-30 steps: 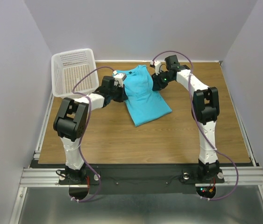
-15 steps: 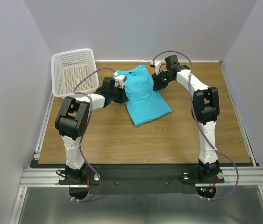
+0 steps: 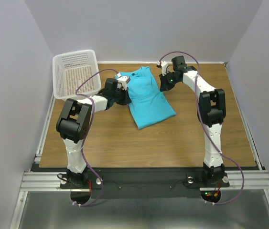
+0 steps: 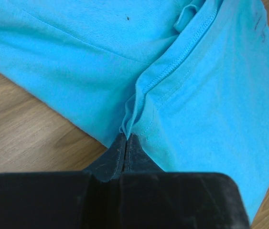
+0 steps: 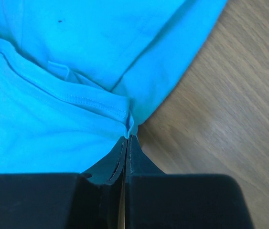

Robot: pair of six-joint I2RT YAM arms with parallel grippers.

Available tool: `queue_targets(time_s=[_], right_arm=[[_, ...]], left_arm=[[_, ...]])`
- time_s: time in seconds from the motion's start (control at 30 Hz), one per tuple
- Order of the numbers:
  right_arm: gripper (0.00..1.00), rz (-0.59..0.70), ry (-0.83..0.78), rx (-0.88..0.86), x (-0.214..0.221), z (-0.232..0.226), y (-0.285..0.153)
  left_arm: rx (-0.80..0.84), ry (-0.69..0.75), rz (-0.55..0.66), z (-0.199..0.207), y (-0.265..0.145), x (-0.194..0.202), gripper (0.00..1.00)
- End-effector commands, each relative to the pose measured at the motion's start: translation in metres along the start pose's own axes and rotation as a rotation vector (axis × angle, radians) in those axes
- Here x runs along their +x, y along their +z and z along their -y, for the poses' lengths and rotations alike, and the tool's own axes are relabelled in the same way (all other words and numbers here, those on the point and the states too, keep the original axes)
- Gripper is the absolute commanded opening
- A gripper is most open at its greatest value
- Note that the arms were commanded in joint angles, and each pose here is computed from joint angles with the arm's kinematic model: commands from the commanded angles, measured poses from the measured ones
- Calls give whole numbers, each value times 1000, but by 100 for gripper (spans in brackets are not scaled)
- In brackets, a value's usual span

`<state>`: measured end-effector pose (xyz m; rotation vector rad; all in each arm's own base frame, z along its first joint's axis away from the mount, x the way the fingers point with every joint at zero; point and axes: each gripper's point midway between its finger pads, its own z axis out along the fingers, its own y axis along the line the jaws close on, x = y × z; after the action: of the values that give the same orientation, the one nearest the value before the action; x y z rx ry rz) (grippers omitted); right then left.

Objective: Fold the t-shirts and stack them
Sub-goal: Fold the tshirt

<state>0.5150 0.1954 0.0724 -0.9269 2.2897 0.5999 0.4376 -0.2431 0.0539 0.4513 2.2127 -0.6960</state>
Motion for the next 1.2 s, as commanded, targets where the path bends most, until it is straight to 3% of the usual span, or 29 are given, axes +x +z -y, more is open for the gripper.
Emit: queue_targets(time_s=[0.0, 0.67, 0.77, 0.8, 0.9, 1.17], right_arm=[[1, 91, -28, 60, -32, 10, -34], [1, 96, -3, 54, -31, 17, -22], [11, 97, 2, 61, -32, 19, -21], [19, 97, 3, 69, -32, 21, -22], [26, 96, 15, 96, -34, 26, -21], [29, 106, 39, 175, -40, 40, -25]], left_arm=[[41, 65, 90, 12, -3, -39, 0], [34, 83, 72, 3, 16, -41, 0], [-3, 70, 64, -6, 16, -38, 0], [-21, 60, 59, -10, 15, -35, 0], [-61, 44, 52, -16, 12, -30, 0], [-129, 15, 50, -26, 7, -27, 0]])
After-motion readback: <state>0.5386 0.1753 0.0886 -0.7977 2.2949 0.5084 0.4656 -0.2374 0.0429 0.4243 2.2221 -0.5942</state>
